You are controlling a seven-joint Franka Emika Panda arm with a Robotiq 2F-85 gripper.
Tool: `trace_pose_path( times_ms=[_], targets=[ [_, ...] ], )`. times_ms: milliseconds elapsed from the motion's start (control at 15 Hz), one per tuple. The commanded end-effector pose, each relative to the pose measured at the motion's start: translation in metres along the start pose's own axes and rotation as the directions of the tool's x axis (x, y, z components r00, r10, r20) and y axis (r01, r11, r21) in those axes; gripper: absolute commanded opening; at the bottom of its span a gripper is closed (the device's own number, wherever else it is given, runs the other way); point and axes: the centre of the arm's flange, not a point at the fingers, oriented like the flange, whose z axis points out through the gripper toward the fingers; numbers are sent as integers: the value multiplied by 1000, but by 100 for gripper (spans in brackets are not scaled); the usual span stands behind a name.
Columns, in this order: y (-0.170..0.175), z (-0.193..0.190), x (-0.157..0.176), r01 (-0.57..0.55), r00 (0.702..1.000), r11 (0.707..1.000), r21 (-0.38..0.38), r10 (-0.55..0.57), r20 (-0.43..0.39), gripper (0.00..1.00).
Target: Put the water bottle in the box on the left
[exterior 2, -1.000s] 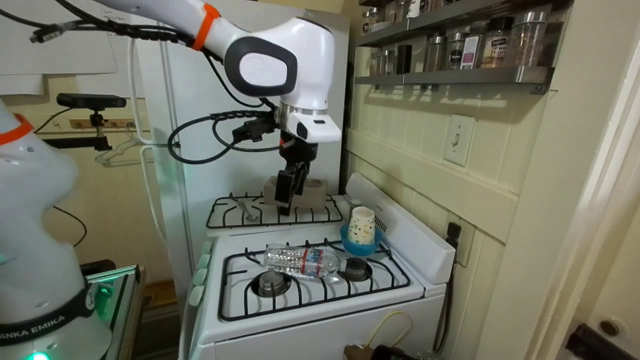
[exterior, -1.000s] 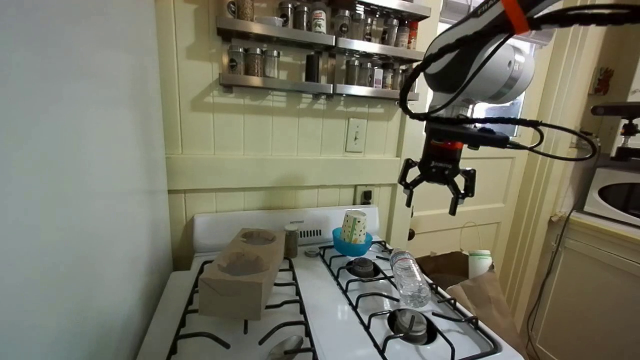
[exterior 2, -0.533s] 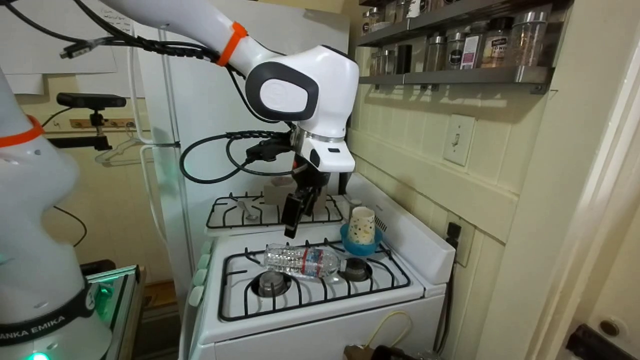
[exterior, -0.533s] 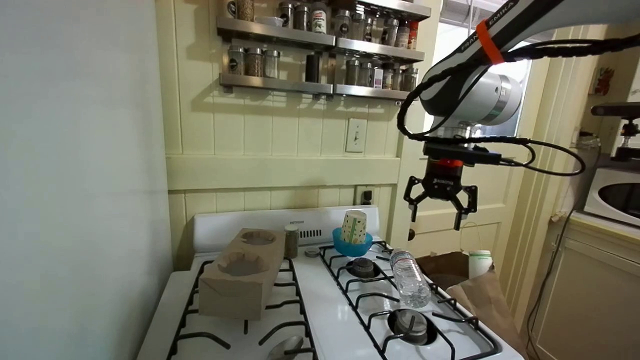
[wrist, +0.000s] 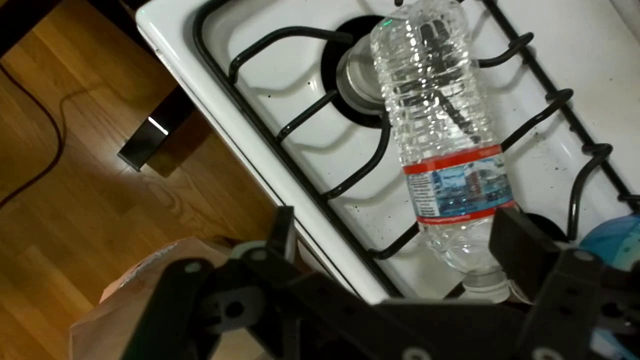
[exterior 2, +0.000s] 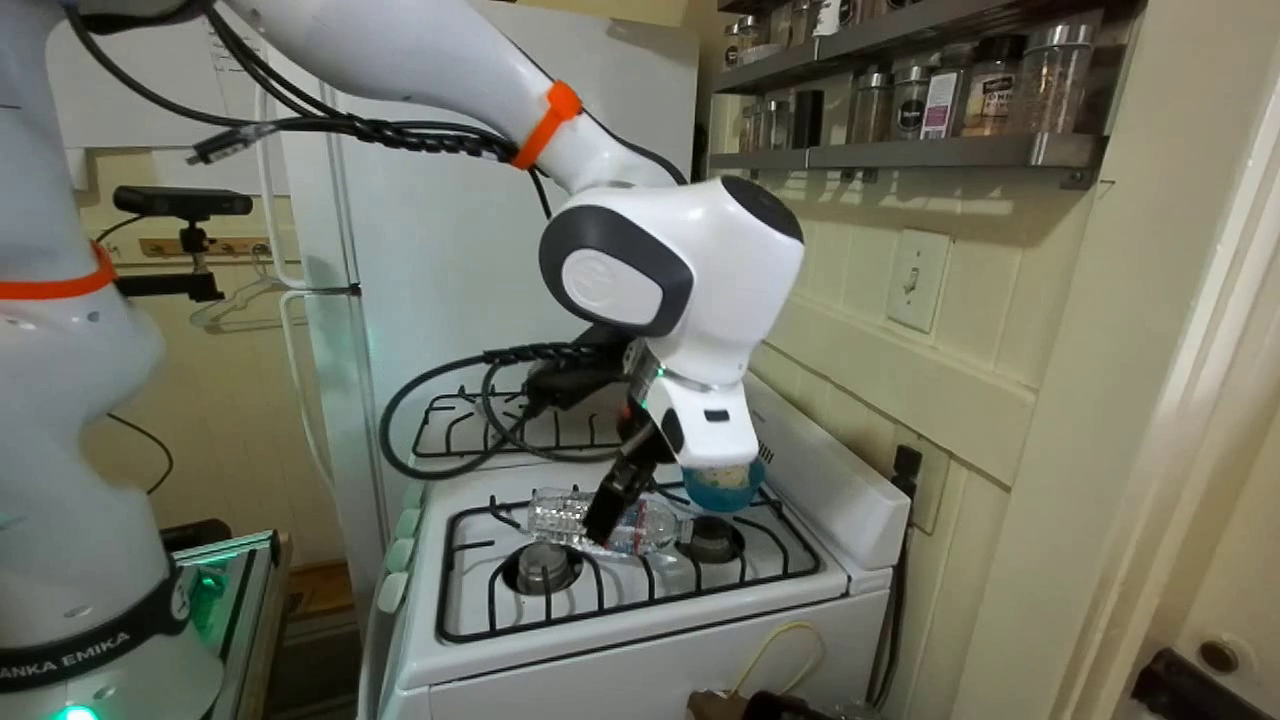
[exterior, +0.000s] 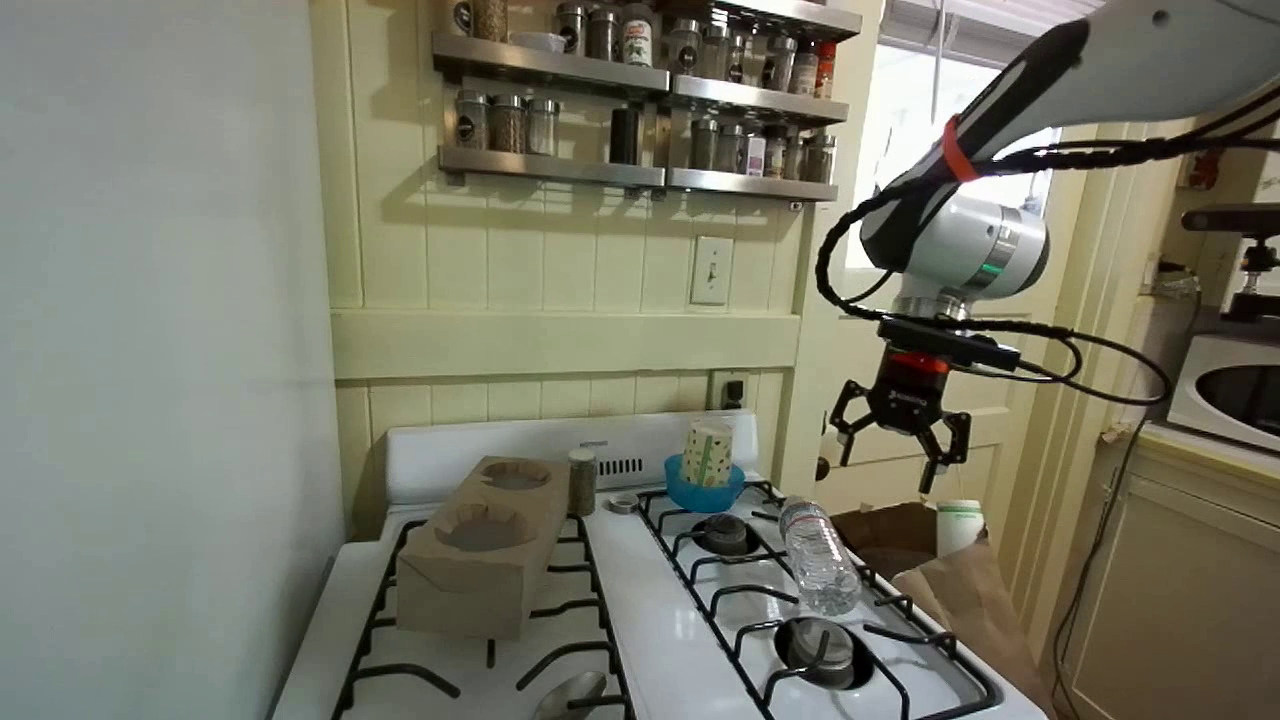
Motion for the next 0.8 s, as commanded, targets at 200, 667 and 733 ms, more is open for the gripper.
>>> trace_pose_path(
  times_ms=[200, 667, 733],
  targets=[
    [-25, 0, 89, 0, 995, 1000, -24, 2, 99, 100],
    [-34, -7, 89, -31, 999, 999, -27, 31, 27, 100],
    [-36, -6, 92, -7, 1000, 1000, -12, 7, 30, 100]
  ],
)
